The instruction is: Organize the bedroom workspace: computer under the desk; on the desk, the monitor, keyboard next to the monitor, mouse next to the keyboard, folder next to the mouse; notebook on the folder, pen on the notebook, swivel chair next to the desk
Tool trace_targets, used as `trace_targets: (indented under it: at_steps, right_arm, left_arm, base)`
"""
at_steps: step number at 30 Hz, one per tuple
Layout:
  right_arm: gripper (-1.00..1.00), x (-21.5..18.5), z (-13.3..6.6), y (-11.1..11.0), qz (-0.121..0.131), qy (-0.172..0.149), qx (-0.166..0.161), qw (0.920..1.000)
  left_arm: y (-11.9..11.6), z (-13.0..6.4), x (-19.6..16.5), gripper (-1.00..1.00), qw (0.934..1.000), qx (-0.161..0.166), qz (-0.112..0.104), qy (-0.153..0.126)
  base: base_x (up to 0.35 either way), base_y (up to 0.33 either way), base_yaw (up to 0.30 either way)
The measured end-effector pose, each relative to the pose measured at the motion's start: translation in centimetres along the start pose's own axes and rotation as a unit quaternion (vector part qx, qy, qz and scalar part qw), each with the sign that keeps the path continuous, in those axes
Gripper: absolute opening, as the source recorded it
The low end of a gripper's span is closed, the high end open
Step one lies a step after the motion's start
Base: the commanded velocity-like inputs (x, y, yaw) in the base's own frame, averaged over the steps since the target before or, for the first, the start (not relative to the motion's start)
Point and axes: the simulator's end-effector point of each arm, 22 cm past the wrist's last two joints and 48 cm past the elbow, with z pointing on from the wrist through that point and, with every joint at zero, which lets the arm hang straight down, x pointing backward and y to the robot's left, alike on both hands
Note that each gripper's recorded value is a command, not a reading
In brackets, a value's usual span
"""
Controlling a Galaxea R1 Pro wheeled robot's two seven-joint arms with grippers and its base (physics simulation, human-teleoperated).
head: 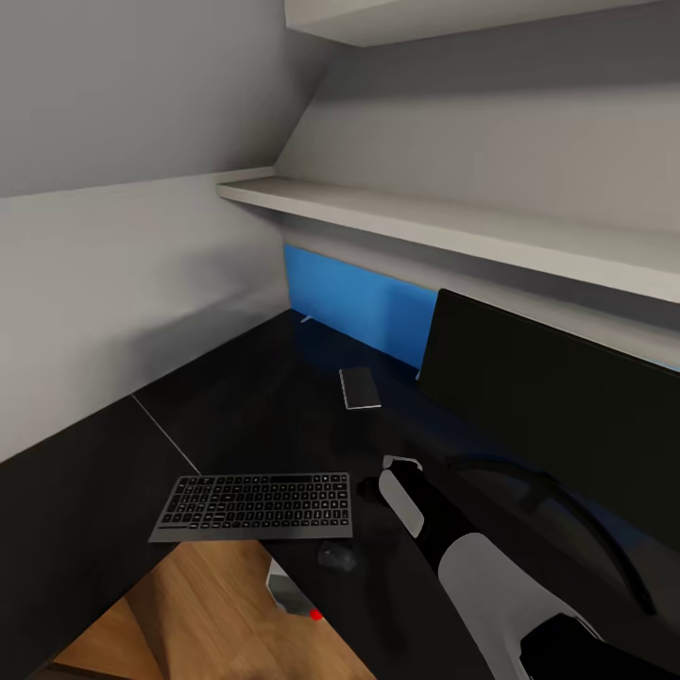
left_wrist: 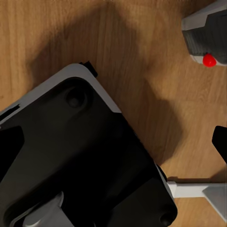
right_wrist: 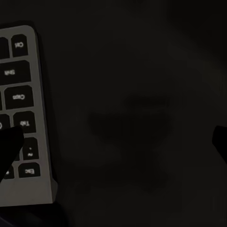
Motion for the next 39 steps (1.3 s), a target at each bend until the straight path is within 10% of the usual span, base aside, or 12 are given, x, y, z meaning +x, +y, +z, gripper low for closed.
trace_targets:
  at_steps: [39]
  right_arm:
    - [1.00,0.1,3.6,-0.3,0.017,0.010,0.002,0.9998]
  left_arm:
    - [-0.7,3.5,-0.4,1.00,0.9998,0.002,-0.019,0.004]
  base:
    - [0.000,0.000,0.000]
